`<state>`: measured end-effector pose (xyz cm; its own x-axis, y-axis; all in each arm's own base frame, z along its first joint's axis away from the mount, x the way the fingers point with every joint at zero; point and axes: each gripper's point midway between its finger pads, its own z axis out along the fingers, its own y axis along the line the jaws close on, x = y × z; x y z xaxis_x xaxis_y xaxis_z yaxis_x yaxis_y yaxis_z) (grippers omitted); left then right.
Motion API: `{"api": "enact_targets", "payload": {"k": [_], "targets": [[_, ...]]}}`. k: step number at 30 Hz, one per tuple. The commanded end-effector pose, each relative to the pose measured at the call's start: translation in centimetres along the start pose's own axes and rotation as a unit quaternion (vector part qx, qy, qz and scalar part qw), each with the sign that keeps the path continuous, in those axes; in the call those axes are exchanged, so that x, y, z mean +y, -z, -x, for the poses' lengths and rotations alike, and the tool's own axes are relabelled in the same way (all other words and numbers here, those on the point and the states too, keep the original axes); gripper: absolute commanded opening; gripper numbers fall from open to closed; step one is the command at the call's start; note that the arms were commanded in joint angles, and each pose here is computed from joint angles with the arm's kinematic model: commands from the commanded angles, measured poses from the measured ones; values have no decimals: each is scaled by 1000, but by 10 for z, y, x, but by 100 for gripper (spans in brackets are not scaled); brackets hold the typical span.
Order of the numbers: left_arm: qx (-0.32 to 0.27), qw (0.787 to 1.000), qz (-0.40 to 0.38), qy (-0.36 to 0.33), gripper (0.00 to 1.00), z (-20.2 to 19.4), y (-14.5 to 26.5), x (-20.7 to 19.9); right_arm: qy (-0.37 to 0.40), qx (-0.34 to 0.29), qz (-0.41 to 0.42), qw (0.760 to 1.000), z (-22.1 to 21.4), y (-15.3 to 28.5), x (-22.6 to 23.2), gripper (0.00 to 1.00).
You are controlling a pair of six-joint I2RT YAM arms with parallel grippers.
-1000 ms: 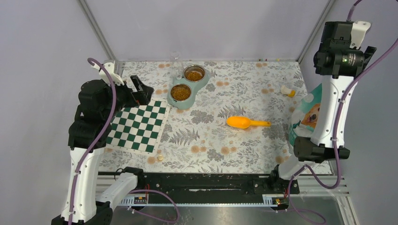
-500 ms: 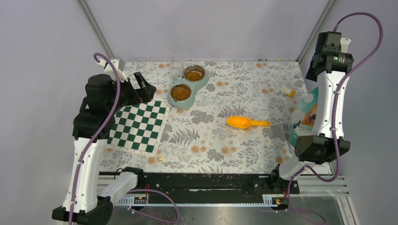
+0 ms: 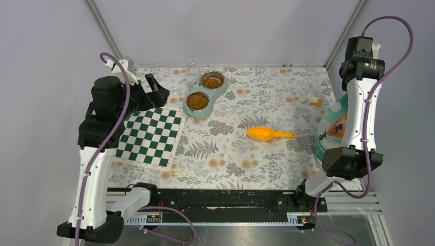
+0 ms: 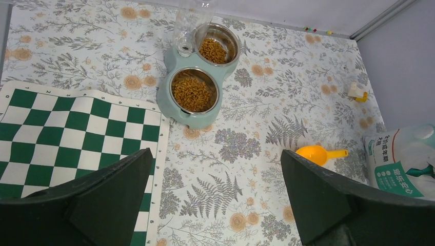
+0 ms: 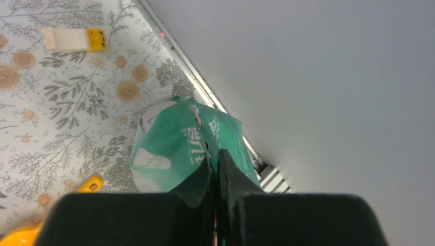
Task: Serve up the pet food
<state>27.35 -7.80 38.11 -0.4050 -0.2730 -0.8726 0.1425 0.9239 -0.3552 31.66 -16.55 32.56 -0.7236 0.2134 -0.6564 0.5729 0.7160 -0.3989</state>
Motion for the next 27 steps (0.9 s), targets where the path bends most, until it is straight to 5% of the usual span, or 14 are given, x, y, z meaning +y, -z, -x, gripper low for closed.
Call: {"api": "enact_targets", "payload": {"k": [1,6,11,20,27], "targets": [[-24,1000,-1,-6,99,11,1,-2,-44,-79,46,995,36,34,-6,0],[-31,999,-16,-7,99,11,-1,-6,-110,-186,244,945,88,121,20,0],[-30,999,-20,-5,99,4,-2,-5,-134,-268,310,902,115,193,22,0],[-30,999,-10,-5,99,-5,0,2,-132,-305,388,860,129,237,66,0],[-24,1000,-6,-5,99,-10,-3,5,-142,-294,395,859,146,224,105,0]]}}
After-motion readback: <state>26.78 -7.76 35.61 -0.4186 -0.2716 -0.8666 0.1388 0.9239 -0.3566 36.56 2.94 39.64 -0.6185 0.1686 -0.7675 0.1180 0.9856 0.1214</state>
